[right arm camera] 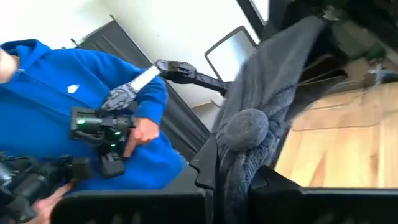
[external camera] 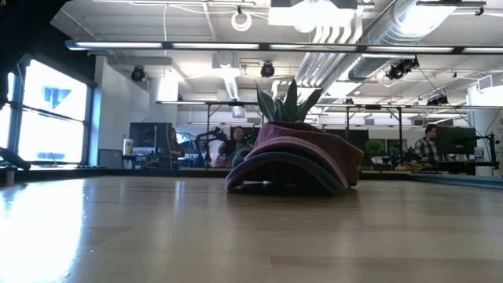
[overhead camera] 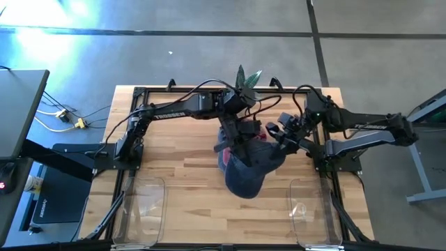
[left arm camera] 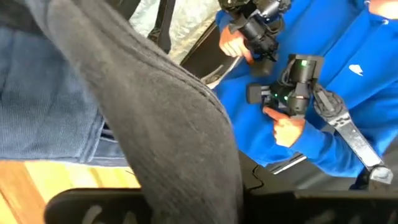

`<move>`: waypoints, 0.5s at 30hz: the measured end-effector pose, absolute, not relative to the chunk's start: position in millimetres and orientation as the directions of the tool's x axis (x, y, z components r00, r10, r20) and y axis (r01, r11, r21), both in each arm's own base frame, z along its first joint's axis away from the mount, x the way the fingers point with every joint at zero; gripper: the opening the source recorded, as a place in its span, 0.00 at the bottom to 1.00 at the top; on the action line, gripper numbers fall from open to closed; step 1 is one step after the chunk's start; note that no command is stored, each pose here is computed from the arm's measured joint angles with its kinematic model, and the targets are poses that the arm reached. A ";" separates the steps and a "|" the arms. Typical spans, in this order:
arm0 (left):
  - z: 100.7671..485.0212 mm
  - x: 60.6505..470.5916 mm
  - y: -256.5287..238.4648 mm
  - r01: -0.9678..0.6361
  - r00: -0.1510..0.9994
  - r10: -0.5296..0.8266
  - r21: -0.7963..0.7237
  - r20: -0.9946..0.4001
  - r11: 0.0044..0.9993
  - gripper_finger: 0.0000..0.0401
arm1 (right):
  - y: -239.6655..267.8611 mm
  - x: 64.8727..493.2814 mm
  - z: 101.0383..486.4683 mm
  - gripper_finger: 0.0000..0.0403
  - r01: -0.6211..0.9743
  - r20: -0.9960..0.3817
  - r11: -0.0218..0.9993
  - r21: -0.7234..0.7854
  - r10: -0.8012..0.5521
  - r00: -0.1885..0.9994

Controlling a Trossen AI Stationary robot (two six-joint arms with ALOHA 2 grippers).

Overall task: Pick & Place hat
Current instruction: Put the blue cap into the right transparent bin

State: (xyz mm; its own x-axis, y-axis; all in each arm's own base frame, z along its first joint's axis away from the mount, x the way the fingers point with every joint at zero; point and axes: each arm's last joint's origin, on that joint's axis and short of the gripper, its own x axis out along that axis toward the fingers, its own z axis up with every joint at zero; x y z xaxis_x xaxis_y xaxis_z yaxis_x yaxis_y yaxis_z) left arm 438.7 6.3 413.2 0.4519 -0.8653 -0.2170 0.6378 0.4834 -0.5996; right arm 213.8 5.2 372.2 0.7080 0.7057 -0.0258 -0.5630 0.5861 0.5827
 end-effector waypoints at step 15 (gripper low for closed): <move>408.0 420.9 82.3 0.395 0.657 -0.661 -0.581 -0.363 0.712 0.51 | 23.1 156.8 368.5 0.01 -0.388 -0.179 0.542 0.746 0.723 0.667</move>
